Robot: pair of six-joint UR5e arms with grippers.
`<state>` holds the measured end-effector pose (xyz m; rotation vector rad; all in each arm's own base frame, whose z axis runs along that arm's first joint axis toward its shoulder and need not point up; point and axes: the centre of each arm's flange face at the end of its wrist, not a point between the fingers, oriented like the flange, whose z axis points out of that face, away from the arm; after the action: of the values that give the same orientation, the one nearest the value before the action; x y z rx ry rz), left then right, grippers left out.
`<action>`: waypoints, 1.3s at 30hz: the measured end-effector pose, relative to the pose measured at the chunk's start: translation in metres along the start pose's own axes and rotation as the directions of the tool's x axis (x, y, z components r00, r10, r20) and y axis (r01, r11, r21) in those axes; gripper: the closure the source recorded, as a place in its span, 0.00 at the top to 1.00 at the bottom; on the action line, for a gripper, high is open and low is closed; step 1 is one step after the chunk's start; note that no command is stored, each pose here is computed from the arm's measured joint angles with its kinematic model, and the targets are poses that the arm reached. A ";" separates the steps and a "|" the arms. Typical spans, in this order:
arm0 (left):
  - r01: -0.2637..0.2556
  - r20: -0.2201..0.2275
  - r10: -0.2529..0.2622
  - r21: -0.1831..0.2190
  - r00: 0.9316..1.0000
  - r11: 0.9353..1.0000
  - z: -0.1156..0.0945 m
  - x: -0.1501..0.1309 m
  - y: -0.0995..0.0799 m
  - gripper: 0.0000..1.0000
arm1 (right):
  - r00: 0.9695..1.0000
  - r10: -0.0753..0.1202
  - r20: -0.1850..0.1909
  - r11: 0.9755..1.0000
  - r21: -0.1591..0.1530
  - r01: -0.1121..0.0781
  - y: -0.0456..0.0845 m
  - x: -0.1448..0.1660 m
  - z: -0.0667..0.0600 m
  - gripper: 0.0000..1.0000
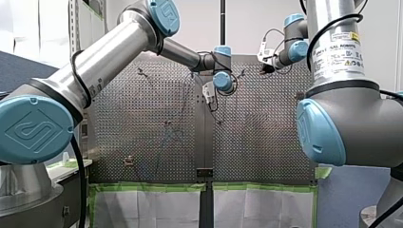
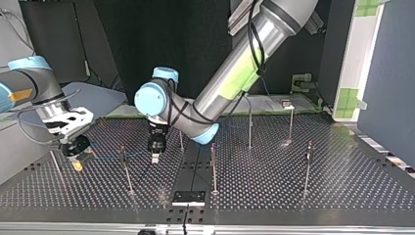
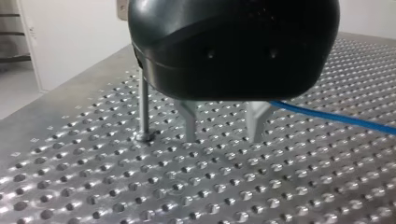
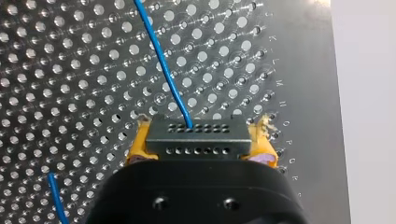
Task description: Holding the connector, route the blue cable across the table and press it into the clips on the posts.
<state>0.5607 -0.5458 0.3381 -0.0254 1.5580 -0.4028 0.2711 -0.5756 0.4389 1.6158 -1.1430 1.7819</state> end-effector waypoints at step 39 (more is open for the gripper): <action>-0.058 0.000 0.058 0.025 0.998 0.998 -0.099 -0.053 -0.027 0.99 | 1.000 0.004 0.012 1.000 0.021 -0.005 -0.003 -0.004 0.001 0.00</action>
<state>0.4603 -0.5332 0.3937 0.0390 1.5502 -0.3767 0.2750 -0.5741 0.4359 1.6391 -1.1379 1.7947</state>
